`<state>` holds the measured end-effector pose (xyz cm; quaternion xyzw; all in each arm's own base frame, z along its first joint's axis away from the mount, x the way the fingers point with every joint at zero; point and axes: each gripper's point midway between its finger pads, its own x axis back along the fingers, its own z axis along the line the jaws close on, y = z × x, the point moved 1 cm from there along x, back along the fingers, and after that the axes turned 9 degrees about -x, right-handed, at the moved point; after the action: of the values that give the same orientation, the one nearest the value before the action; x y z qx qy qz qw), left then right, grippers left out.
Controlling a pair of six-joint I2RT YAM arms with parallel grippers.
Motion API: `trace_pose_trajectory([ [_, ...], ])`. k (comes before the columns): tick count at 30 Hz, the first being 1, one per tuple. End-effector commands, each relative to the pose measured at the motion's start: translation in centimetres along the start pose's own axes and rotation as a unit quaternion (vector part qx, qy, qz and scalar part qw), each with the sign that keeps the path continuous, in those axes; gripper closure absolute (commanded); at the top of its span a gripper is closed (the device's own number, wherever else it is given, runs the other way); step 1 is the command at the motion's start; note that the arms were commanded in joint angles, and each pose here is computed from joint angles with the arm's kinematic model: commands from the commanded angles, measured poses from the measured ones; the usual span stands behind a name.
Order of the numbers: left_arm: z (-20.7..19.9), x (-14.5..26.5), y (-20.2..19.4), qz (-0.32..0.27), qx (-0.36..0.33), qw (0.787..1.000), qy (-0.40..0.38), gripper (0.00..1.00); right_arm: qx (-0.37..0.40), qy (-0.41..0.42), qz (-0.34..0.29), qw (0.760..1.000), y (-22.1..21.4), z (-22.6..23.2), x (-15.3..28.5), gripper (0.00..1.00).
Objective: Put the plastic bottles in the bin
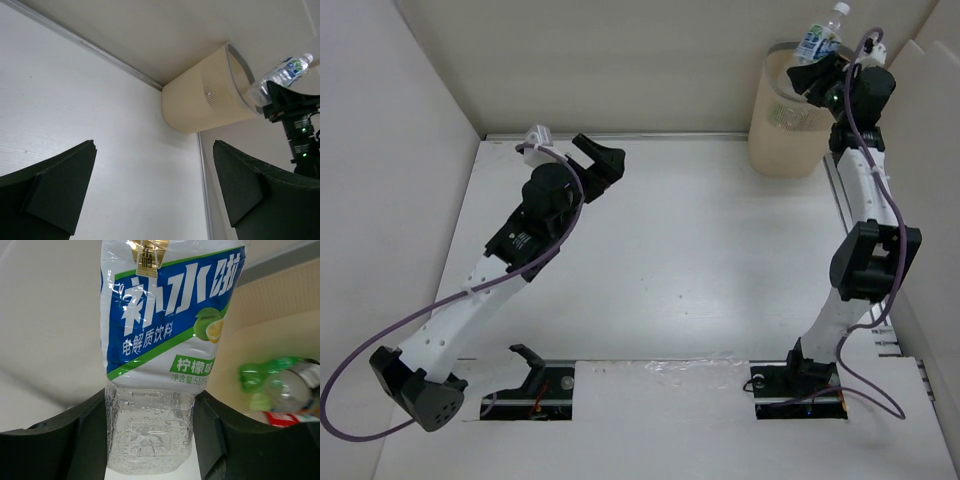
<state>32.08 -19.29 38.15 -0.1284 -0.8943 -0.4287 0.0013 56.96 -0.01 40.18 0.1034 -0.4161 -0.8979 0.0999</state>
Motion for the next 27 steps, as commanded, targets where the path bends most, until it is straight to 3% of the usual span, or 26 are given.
trace_pose_trajectory([
  [1,1.4,0.6,-1.7,0.022,-0.025,0.999,0.006,0.0,-0.004,-0.083,-0.089,0.993,5.2,-1.1,0.5,0.88],
  [3,1.9,0.8,-2.2,0.029,-0.038,0.999,0.005,0.0,-0.001,-0.103,-0.098,0.99,6.0,-1.4,0.6,0.25],
  [4,1.8,1.1,-1.9,0.025,-0.036,0.999,0.002,0.0,-0.003,-0.117,-0.1,0.988,6.1,-2.0,0.4,0.0],
  [9,2.1,1.0,-2.5,0.036,-0.064,0.997,0.002,0.0,0.003,-0.188,-0.128,0.974,8.6,-2.8,0.3,0.0],
  [10,2.2,0.7,-2.9,0.043,-0.072,0.996,0.0,0.0,0.003,-0.212,-0.11,0.971,7.7,-4.1,0.2,0.0],
  [17,2.4,0.7,-2.2,0.053,-0.095,0.994,0.028,0.0,0.02,-0.225,-0.122,0.966,10.0,-0.7,2.4,0.0],
  [25,2.8,2.8,2.6,0.017,-0.133,0.987,0.087,0.0,0.094,-0.202,-0.04,0.974,6.8,6.5,9.6,0.0],
  [27,2.9,3.6,3.7,0.01,-0.142,0.985,0.096,0.0,0.102,-0.21,-0.006,0.972,3.6,6.7,11.2,0.0],
])
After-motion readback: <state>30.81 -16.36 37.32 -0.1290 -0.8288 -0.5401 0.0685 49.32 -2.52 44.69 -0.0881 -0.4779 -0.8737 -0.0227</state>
